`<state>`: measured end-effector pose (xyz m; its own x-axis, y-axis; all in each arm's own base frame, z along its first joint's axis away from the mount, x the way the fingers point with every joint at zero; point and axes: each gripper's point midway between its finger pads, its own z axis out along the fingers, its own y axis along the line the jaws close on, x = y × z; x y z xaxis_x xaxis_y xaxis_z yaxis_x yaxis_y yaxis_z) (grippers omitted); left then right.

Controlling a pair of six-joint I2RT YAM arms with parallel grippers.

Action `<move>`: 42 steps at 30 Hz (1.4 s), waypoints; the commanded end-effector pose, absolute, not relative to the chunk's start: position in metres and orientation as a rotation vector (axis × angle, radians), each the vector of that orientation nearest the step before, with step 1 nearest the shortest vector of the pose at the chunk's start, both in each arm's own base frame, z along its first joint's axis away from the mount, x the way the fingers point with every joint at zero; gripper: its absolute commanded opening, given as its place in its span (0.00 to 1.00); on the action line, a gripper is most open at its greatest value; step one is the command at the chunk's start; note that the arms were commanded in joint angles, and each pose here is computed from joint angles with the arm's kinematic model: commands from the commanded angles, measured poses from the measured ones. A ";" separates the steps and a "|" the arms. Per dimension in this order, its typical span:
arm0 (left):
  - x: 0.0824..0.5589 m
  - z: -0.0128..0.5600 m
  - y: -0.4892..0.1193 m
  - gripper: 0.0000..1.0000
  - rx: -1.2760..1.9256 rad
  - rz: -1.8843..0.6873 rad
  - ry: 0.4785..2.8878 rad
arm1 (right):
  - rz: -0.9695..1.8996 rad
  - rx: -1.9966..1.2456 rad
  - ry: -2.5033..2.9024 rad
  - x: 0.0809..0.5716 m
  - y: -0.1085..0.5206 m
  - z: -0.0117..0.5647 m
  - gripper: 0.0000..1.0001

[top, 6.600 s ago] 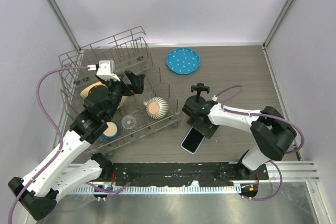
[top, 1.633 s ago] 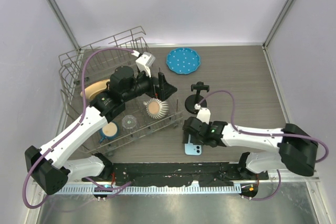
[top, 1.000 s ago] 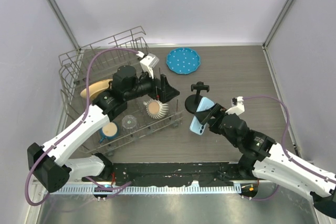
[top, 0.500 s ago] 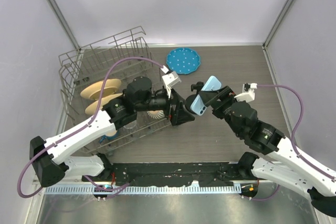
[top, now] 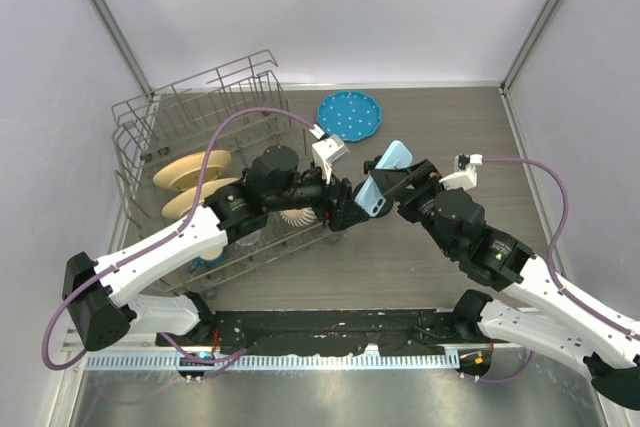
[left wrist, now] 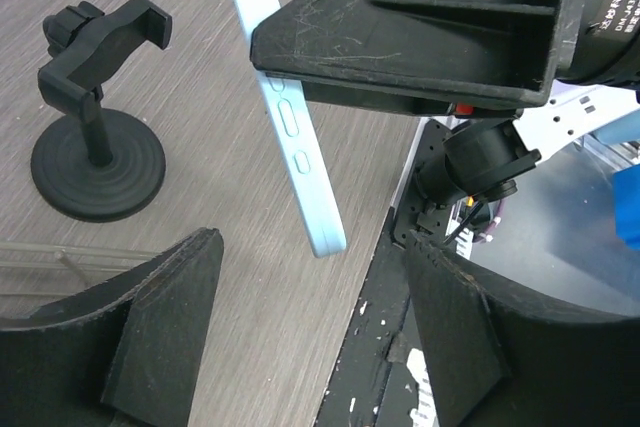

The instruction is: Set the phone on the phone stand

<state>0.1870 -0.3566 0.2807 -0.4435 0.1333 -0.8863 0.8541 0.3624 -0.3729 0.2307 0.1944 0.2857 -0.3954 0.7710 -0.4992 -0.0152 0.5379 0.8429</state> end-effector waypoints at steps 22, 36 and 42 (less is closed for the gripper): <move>0.195 0.324 -0.370 0.00 0.660 -1.238 1.882 | 0.751 0.193 1.975 0.211 0.192 0.265 0.78; 0.194 0.351 -0.360 0.00 0.614 -1.363 1.778 | 0.725 0.120 1.906 0.203 0.176 0.282 0.84; 0.192 0.349 -0.349 0.00 0.577 -1.351 1.852 | 0.671 -0.055 1.882 0.204 0.181 0.285 0.83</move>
<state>0.2005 -0.3550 0.2903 -0.6711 0.0221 -0.7411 0.6741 0.4344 -0.5975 0.2018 0.1791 0.2715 -0.4755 0.3339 -0.8139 -0.2569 0.8321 0.4915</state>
